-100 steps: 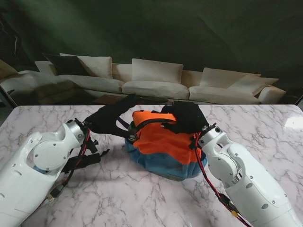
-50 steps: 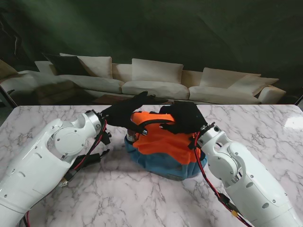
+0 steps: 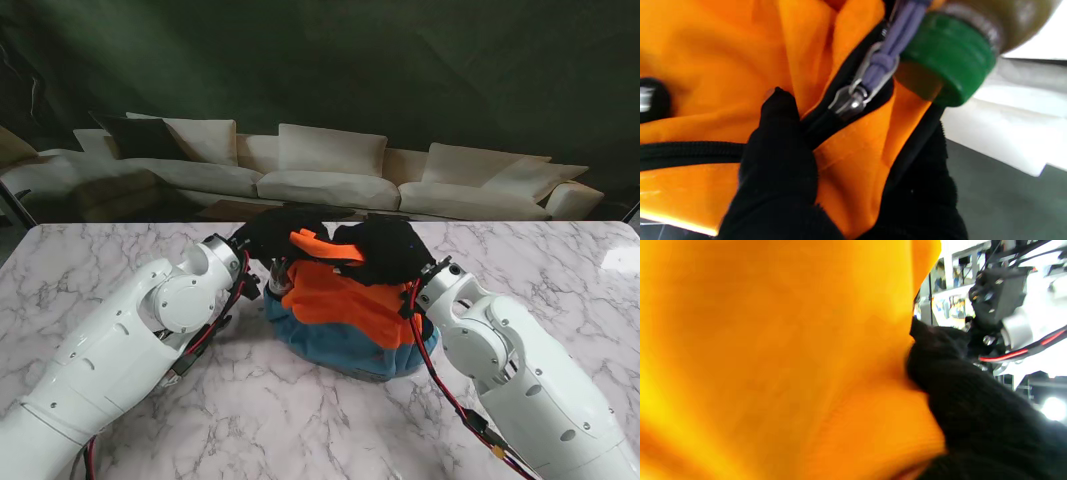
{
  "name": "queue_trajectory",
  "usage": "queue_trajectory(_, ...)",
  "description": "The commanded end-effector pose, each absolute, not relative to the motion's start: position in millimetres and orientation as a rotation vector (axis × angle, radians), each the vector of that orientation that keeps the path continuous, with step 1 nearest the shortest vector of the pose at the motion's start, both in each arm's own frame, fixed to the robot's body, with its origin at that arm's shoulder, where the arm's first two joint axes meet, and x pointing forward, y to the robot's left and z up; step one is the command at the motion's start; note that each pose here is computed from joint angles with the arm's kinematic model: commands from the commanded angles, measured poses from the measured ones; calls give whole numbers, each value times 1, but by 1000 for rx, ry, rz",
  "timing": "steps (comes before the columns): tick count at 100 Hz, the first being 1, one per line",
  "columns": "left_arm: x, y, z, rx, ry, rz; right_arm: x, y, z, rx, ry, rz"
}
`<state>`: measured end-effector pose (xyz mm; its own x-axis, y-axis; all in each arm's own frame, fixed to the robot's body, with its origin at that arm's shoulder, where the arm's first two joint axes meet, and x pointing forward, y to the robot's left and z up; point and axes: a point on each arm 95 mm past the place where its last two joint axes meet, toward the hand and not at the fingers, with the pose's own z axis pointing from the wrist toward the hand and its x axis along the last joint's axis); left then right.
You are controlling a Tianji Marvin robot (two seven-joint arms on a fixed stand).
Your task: Put the umbrella and water cup into the side pockets of the backpack
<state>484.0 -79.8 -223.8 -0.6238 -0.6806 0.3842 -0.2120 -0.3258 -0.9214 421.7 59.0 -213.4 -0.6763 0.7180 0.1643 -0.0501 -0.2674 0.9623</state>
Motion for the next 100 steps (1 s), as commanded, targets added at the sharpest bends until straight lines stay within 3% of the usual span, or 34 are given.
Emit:
queue_trajectory(1, 486, -82, -221, -1130, 1593, -2019, 412, 62, -221, 817, 1545, 1993)
queue_trajectory(54, 484, -72, -208, -1159, 1548, -2088, 382, 19, -204, 693, 1389, 2170)
queue_trajectory(100, 484, -76, -205, -1149, 1571, -2107, 372, -28, -225, 756, 1335, 1922)
